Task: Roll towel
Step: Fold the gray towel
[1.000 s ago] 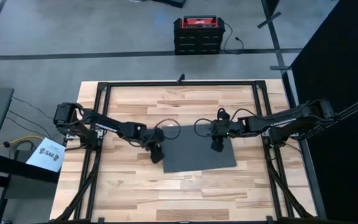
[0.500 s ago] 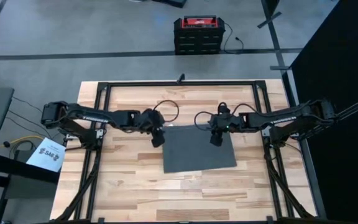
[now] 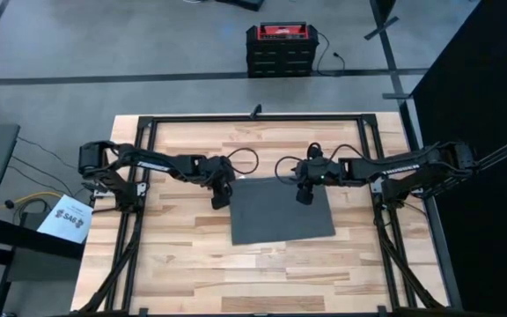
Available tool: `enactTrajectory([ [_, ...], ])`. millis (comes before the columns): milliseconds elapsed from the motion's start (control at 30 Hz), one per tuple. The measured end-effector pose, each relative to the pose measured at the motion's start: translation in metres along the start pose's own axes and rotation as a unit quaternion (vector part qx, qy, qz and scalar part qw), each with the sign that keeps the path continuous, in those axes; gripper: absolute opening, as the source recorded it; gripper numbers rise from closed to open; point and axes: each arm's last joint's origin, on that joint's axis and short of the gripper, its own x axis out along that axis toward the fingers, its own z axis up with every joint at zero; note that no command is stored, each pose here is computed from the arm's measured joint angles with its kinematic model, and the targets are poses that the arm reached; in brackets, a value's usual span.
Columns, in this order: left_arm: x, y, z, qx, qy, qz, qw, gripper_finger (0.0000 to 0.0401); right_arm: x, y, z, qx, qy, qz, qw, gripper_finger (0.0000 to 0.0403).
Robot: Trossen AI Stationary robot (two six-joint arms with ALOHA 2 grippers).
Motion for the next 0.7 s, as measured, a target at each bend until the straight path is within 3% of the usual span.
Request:
enactTrajectory([
  [133,0.000,-0.001,0.001,-0.003,-0.003,-0.002,1.000,0.0121,0.001,-0.004,0.000,0.004,0.002,-0.007,1.000,0.0137],
  [333,-0.002,-0.001,0.002,-0.015,-0.010,-0.003,1.000,0.0018,0.003,-0.010,-0.001,0.012,0.004,-0.016,1.000,0.0137],
  [700,-0.014,-0.002,0.007,-0.017,0.056,-0.001,0.998,0.0015,0.003,-0.012,-0.001,0.002,0.007,-0.018,1.000,0.0137],
])
